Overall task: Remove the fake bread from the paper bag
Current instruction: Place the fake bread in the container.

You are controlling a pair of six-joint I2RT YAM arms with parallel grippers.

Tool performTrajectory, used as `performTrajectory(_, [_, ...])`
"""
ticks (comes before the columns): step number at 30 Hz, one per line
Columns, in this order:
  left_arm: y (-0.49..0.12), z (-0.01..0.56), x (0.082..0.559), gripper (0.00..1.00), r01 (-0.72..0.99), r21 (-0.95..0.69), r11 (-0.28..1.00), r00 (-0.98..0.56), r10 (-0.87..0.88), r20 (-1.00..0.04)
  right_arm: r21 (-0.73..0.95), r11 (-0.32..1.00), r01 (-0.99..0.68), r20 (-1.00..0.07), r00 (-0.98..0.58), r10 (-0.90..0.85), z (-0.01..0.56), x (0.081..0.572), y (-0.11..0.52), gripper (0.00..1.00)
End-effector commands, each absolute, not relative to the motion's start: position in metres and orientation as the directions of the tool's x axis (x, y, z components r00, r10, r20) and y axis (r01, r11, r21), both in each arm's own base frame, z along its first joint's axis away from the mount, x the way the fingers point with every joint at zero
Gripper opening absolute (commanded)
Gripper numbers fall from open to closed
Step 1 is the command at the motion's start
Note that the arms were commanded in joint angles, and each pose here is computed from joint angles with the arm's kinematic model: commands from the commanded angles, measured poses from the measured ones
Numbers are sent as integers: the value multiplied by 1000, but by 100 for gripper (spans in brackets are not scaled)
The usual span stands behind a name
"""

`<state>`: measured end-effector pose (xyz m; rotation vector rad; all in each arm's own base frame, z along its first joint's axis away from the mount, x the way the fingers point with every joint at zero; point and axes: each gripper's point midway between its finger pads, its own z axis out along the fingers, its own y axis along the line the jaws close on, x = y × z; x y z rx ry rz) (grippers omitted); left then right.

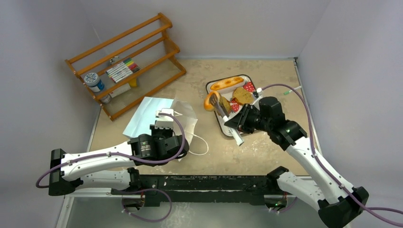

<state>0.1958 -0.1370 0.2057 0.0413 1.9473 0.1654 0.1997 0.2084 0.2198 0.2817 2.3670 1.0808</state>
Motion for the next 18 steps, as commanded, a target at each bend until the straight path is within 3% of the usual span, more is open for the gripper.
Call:
performTrajectory(1, [-147, 212, 198, 0, -3, 125, 992, -367, 115, -923, 739, 674, -7, -461, -735, 498, 246, 237, 188, 3])
performTrajectory(8, [-156, 222, 197, 0, 45, 104, 994, -375, 113, -920, 752, 657, 54, -455, -678, 577, 226, 280, 155, 3])
performTrajectory(18, [-165, 224, 198, 0, 81, 122, 989, -381, 144, -913, 807, 583, 97, -364, -696, 619, 192, 310, 146, 8])
